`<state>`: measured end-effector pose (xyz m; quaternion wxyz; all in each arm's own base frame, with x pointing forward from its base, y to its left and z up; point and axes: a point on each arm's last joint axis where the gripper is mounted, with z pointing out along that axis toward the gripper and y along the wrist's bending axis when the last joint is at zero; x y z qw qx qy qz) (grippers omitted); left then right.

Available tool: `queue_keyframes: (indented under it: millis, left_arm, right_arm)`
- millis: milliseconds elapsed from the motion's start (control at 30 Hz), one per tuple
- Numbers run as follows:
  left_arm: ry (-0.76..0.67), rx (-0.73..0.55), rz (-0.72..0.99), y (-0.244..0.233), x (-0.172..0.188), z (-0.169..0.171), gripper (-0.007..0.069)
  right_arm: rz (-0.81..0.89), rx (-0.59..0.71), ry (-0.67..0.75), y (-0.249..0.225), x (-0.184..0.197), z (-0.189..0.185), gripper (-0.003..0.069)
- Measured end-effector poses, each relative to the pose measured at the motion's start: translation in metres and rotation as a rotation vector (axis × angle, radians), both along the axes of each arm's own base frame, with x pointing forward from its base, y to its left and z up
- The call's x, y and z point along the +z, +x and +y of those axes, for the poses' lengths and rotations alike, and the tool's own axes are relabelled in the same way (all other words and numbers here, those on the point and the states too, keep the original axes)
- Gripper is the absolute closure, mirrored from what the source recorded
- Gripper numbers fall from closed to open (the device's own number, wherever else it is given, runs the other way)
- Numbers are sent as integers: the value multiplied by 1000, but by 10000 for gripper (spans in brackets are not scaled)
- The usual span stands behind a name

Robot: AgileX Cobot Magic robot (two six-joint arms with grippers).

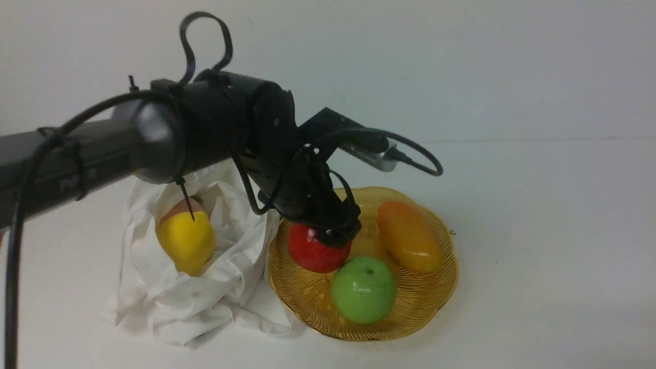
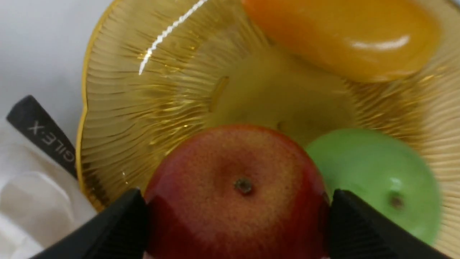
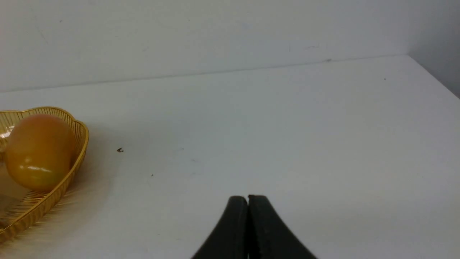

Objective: Take the fruit out of the cloth bag on the white table and place them on a plate.
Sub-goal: 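Place the held apple onto the plate with the left gripper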

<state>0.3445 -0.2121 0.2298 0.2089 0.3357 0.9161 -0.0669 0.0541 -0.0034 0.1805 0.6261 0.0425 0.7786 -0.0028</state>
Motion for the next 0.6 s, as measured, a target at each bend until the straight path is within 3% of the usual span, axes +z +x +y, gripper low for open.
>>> queue_keyframes:
  millis: [233, 433, 600]
  left_arm:
    - [63, -23, -26, 7, -14, 1, 39]
    - [53, 17, -24, 8, -14, 2, -54]
    - [72, 28, -40, 5, -3, 6, -58]
  right_arm:
    - [0, 0, 0, 0, 0, 0, 671]
    - [0, 0, 0, 0, 0, 0, 671]
    - [0, 0, 0, 0, 0, 0, 671]
